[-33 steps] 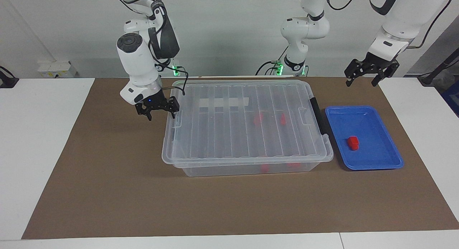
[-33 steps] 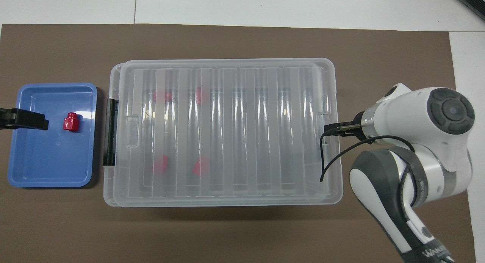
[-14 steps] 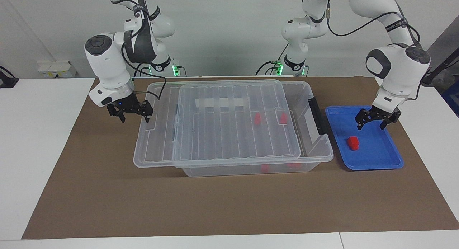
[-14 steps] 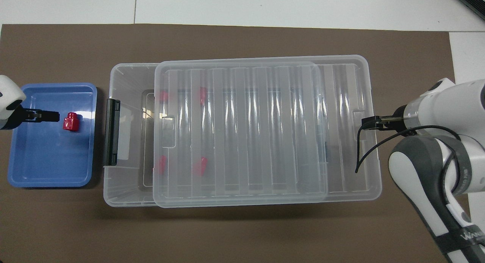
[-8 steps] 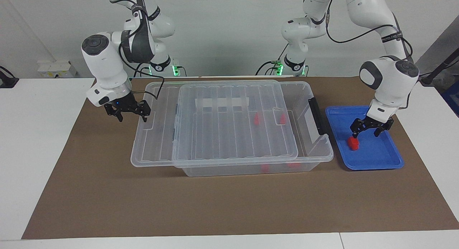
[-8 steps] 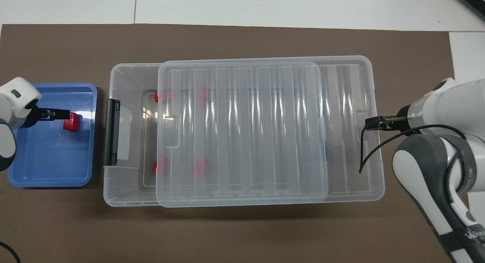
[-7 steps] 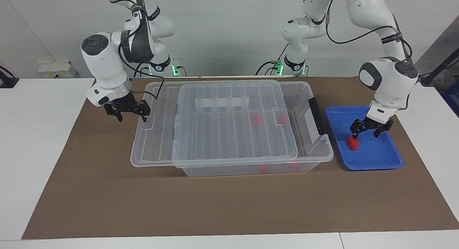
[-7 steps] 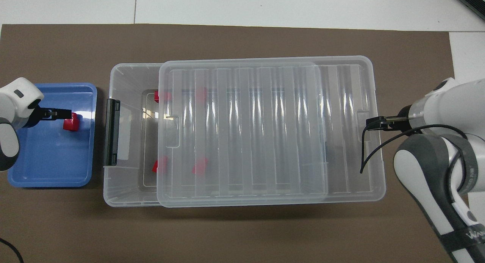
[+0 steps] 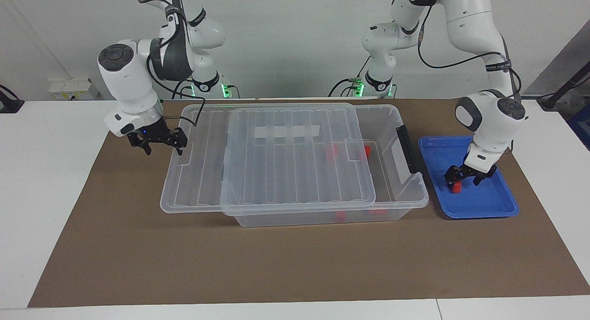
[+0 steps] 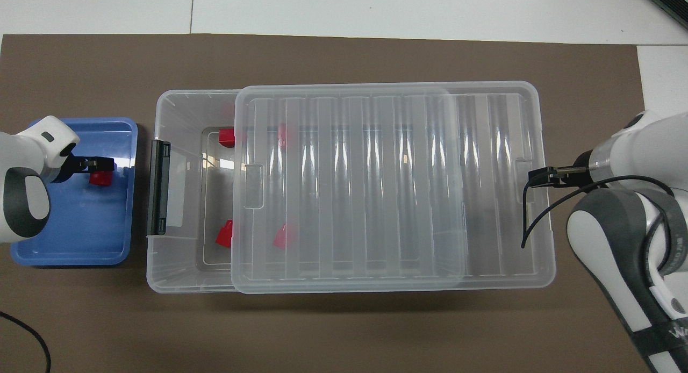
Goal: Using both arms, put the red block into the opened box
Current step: 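Slide the lid farther with the right gripper while the left gripper reaches the red block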
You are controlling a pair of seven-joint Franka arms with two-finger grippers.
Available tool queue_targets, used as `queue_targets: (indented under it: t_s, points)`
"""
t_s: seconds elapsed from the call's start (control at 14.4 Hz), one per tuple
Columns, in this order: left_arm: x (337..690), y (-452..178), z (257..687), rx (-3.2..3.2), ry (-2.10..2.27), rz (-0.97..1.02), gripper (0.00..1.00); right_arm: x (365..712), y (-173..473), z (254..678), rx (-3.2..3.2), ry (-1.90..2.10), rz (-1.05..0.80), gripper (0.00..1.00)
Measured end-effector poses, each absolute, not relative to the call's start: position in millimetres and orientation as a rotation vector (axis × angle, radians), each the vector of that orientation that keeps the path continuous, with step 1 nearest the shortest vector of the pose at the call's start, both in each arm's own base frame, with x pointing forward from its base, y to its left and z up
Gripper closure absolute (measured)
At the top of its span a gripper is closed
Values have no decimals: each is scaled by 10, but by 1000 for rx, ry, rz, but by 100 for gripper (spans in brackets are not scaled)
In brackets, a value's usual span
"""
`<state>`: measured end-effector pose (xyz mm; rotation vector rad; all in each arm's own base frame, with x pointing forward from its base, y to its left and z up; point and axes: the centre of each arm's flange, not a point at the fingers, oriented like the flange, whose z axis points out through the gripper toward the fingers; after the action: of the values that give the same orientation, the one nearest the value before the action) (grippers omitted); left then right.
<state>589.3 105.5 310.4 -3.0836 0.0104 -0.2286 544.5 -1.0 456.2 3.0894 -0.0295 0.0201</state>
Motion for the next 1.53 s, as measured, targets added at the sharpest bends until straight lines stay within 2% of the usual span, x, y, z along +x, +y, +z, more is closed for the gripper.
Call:
queue_targets:
  t_s: [0.28, 0.42, 0.69, 0.76, 1.32, 1.53]
  points:
    - [5881, 1044, 3079, -3084, 13, -230, 2, 5433, -136, 4595, 3087, -25, 2, 0]
    - [5876, 1037, 3070, -3085, 14, -228, 7, 5426, -192, 4602, 3087, -18, -3, 0]
    - [5877, 1025, 3068, -3085, 17, -228, 52, 5413, -213, 4605, 3074, -10, -19, 0]
    - [5877, 1023, 3068, -3085, 18, -228, 66, 5411, -215, 4608, 3071, -8, -22, 0]
    - [5881, 1007, 3082, -3087, 22, -224, 66, 5370, -406, 4637, 3049, -44, -46, 0]
    - [5960, 937, 3304, -3099, 34, -185, 66, 5367, -444, 4638, 3048, -54, -47, 0]
